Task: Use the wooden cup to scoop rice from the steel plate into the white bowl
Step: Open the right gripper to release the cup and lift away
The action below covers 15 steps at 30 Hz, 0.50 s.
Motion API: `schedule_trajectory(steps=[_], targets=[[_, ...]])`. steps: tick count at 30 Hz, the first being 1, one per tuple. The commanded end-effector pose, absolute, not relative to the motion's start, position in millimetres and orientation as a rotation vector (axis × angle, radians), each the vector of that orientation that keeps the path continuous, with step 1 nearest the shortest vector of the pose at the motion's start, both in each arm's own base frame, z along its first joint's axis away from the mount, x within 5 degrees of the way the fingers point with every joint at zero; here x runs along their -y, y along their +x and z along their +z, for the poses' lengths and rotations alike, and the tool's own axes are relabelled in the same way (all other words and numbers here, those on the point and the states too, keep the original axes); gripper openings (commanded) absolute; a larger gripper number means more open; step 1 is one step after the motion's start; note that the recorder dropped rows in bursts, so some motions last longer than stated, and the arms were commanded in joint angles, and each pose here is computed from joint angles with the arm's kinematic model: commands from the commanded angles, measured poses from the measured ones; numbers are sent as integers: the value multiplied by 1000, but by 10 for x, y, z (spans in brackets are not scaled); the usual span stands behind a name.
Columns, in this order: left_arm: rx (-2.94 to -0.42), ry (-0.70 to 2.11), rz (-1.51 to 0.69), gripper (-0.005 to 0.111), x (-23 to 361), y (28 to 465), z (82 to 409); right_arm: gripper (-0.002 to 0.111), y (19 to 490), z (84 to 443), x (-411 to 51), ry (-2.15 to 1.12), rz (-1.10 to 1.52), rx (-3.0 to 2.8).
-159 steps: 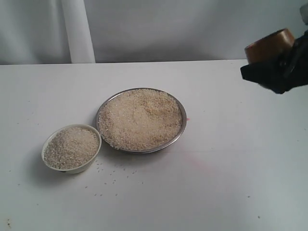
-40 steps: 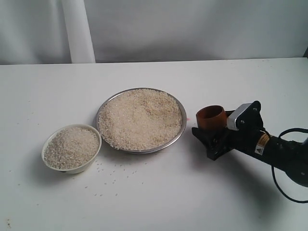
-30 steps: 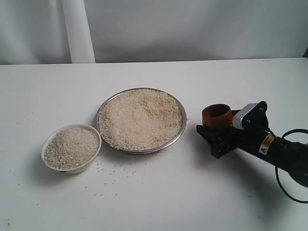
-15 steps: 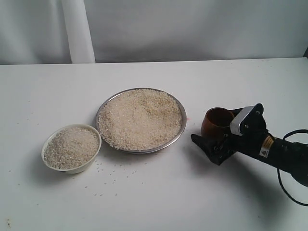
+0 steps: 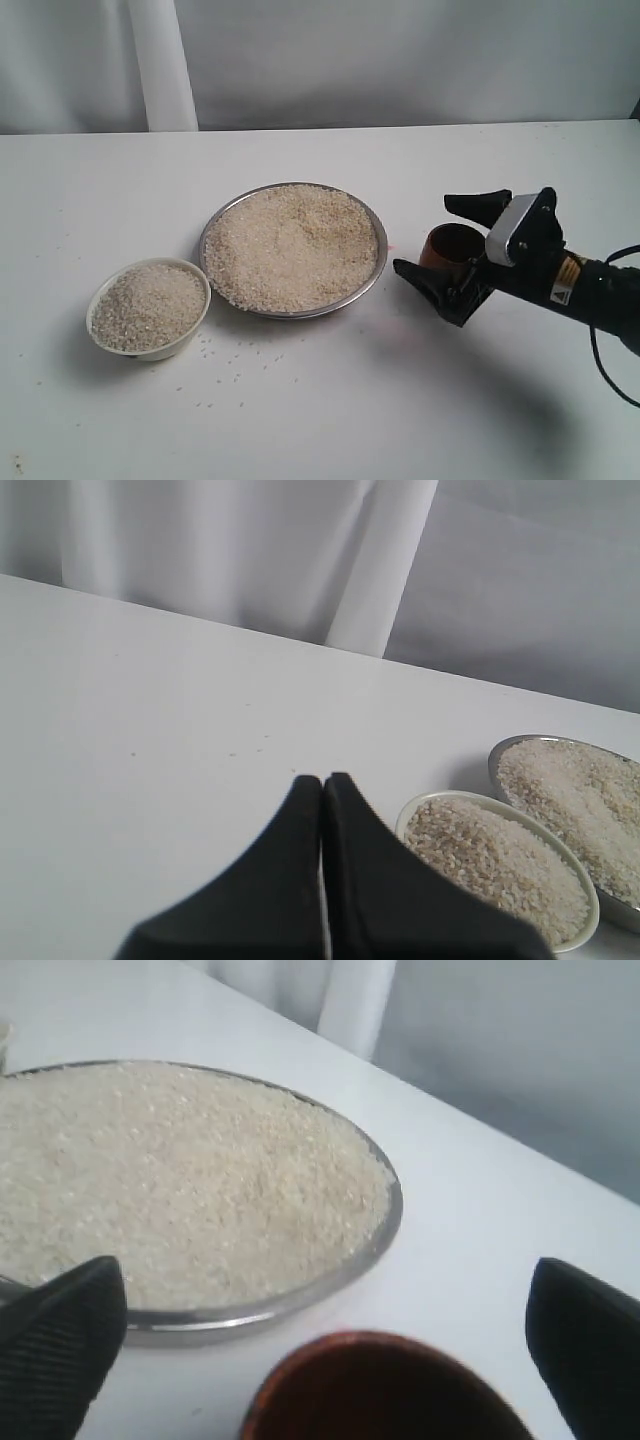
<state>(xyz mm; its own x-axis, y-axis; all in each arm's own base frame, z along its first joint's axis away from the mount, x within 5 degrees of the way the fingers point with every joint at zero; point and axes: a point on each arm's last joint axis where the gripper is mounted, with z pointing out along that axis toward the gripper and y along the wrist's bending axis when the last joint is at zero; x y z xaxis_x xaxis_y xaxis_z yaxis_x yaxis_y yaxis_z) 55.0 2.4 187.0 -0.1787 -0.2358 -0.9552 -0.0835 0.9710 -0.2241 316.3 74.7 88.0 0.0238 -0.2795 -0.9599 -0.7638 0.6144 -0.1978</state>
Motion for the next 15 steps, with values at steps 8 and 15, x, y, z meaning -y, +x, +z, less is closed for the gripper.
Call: schedule_trajectory(steps=[8, 15], targets=[[-1737, -237, -147, 0, -21, 550, 1890, 104, 2947, 1741, -843, -975, 685, -1415], [-1737, -237, -147, 0, -21, 550, 1890, 68, 2618, 2414, -882, -1040, 759, -1332]])
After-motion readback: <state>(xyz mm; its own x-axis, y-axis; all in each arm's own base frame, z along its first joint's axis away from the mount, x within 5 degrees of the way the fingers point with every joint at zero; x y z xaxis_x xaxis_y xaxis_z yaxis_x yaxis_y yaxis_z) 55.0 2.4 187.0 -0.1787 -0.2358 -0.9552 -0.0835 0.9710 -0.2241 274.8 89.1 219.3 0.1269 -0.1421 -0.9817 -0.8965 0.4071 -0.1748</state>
